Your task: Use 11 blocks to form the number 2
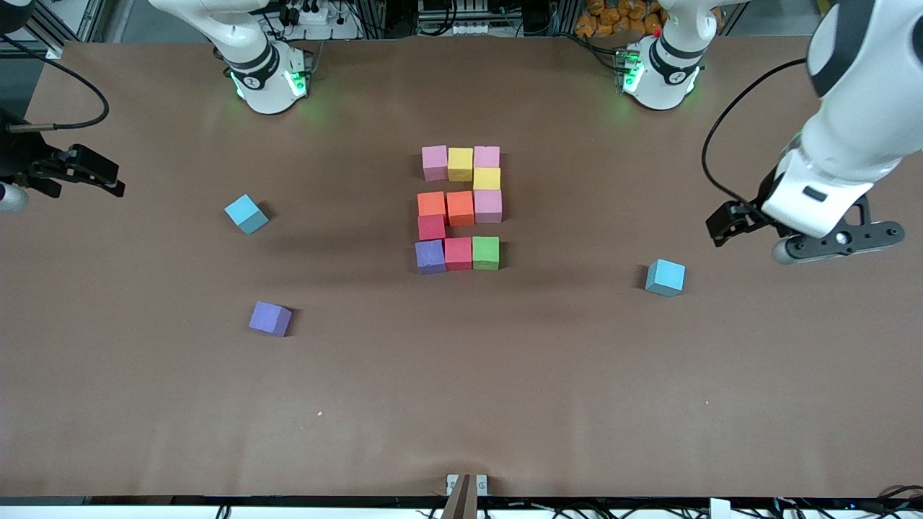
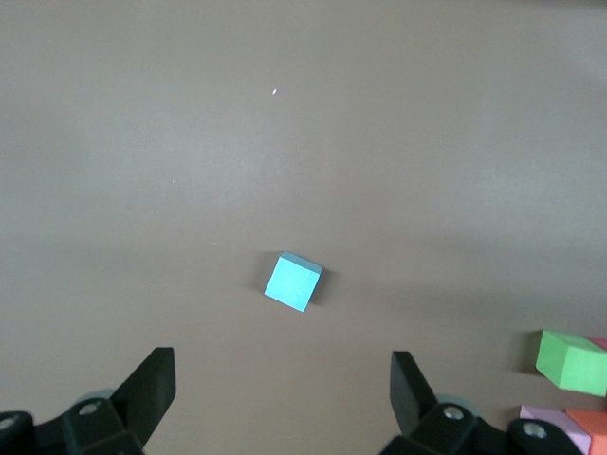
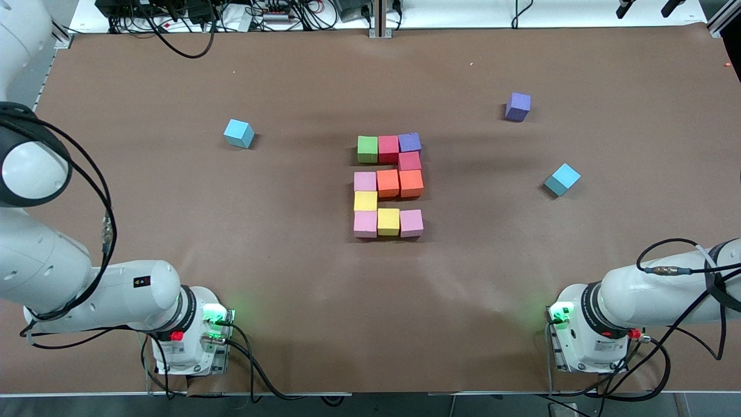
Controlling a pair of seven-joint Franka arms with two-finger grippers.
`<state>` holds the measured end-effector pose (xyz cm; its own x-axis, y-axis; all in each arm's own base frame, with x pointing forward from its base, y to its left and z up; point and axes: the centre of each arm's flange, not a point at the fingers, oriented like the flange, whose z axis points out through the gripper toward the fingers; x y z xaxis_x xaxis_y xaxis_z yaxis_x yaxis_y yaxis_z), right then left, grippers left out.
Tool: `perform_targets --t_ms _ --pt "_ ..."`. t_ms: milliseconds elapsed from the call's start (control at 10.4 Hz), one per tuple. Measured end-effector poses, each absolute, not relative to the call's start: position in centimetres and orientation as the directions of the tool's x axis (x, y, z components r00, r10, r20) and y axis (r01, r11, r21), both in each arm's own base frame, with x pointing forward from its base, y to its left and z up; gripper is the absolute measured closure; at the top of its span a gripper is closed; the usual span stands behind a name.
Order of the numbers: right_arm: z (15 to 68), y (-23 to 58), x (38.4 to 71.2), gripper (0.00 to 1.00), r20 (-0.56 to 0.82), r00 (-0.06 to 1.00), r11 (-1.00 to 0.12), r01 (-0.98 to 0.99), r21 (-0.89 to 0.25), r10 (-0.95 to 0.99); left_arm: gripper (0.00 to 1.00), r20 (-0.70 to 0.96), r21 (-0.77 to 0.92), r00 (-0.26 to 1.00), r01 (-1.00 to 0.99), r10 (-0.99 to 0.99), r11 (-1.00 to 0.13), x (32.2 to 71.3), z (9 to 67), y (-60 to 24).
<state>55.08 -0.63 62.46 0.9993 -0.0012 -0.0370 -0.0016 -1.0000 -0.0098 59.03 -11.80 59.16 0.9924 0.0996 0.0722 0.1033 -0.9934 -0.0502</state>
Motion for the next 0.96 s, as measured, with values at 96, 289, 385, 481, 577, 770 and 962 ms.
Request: perform_targets --t_ms 96,289,385,481,577,770,962 --pt "62.5 -0.6 55.1 0.00 -0.037 0.999 -1.000 -0.002 -0.010 -0.001 0.00 0.083 -0.035 0.993 0.084 0.081 -0.996 58.8 60.3 -10.4" --pt "62.4 -0.6 55.1 0.00 -0.038 0.999 -1.000 -0.002 -0.010 -0.001 0.00 0.094 -0.042 0.994 0.055 0.051 -0.998 57.6 62.4 -7.3" --pt "62.4 -0.7 55.1 0.00 -0.038 0.999 -1.000 -0.002 -0.010 -0.002 0.00 0.084 -0.045 0.995 0.052 0.049 -0.998 57.1 62.6 -6.8" --pt "62.4 -0.7 55.1 0.00 -0.038 0.999 -1.000 -0.002 -0.010 -0.002 0.00 0.080 -0.046 0.996 0.049 0.045 -0.998 57.0 62.6 -7.0" --pt "62.4 -0.7 55.1 0.00 -0.038 0.999 -1.000 -0.002 -0.010 -0.002 0.00 0.075 -0.046 0.996 0.043 0.040 -0.998 56.9 62.4 -7.3" --pt "62.4 -0.6 55.1 0.00 -0.038 0.999 -1.000 -0.002 -0.010 -0.002 0.00 0.071 -0.047 0.997 0.036 0.033 -0.998 56.9 62.2 -7.5" --pt "62.4 -0.6 55.1 0.00 -0.038 0.999 -1.000 -0.002 -0.010 -0.002 0.00 0.071 -0.048 0.997 0.032 0.028 -0.998 56.9 62.2 -7.5"
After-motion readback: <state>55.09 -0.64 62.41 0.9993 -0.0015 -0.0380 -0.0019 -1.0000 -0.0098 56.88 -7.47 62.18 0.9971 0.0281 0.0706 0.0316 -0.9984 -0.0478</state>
